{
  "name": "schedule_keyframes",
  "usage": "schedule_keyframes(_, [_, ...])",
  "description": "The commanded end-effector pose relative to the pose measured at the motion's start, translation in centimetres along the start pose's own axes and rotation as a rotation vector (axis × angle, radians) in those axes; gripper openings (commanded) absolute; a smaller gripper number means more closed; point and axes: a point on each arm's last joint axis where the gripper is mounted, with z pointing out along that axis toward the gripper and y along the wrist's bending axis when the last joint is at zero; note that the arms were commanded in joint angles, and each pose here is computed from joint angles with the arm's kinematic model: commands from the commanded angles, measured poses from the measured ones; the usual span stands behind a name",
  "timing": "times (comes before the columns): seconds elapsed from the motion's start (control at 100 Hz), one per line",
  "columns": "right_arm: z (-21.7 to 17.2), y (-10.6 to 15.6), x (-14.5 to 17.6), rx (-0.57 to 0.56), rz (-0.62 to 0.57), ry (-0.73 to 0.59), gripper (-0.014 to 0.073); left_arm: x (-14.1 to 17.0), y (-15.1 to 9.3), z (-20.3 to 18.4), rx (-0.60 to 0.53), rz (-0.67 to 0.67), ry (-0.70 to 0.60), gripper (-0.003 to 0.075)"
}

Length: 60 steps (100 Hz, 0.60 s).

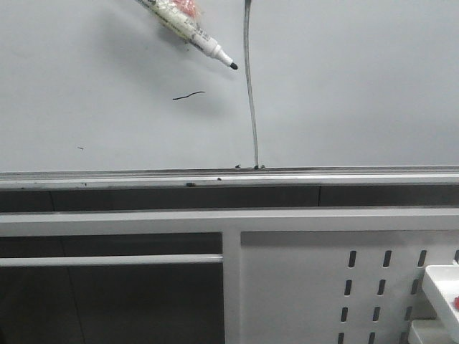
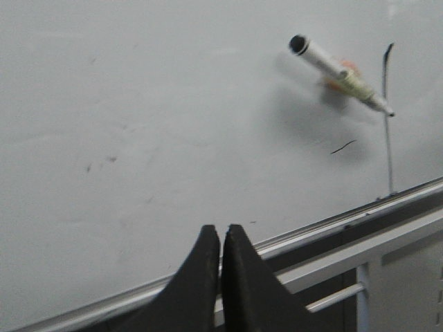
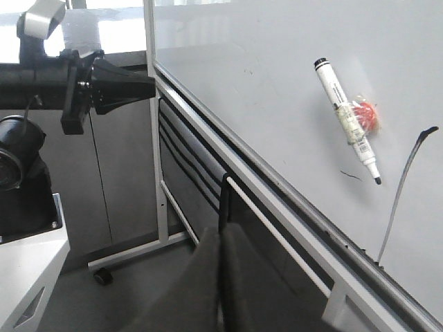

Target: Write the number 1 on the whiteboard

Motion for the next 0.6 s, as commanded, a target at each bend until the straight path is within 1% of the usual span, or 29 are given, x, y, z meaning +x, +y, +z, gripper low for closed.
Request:
schedule_keyframes(0.0, [-0.2,-0.4,-1.2,0.042,0.016,-0.077,-0.0050,0.0,0.4,-0.3,-0.075,-0.048,-0.097,-0.0020])
schedule_keyframes(0.17, [-0.2,-0.4,-1.2,0.042,0.016,-0.077,-0.0050,2.9,0.4,0.2,-0.109,-0.137,0.001,-0.0020])
schedule_keyframes(0.18, [-0.2,-0.4,-1.2,0.042,0.016,-0.077,-0.0050,3.2,0.3,0.2,-0.107,-0.141,0.025,-0.0020])
schedule_keyframes(0.23, [-0.2,-0.4,-1.2,0.042,0.016,-0.077,-0.0050,3.6,0.2,0.2,-0.103,-0.141,0.078,-0.0020])
schedule_keyframes(0.39, [-0.2,-0.4,-1.2,0.042,0.017,-0.075,-0.0050,4.3,0.2,0.1,-0.121,-0.157,0.157,-0.0020])
schedule_keyframes(0.53, [-0.2,-0.4,-1.2,0.042,0.017,-0.075,-0.0050,4.4,0.1,0.1,-0.133,-0.248,0.161,-0.0020])
schedule_keyframes(0.59, [-0.2,-0.4,-1.2,0.042,0.017,-0.075,-0.0050,4.4,0.1,0.1,-0.138,-0.260,0.159,-0.0020])
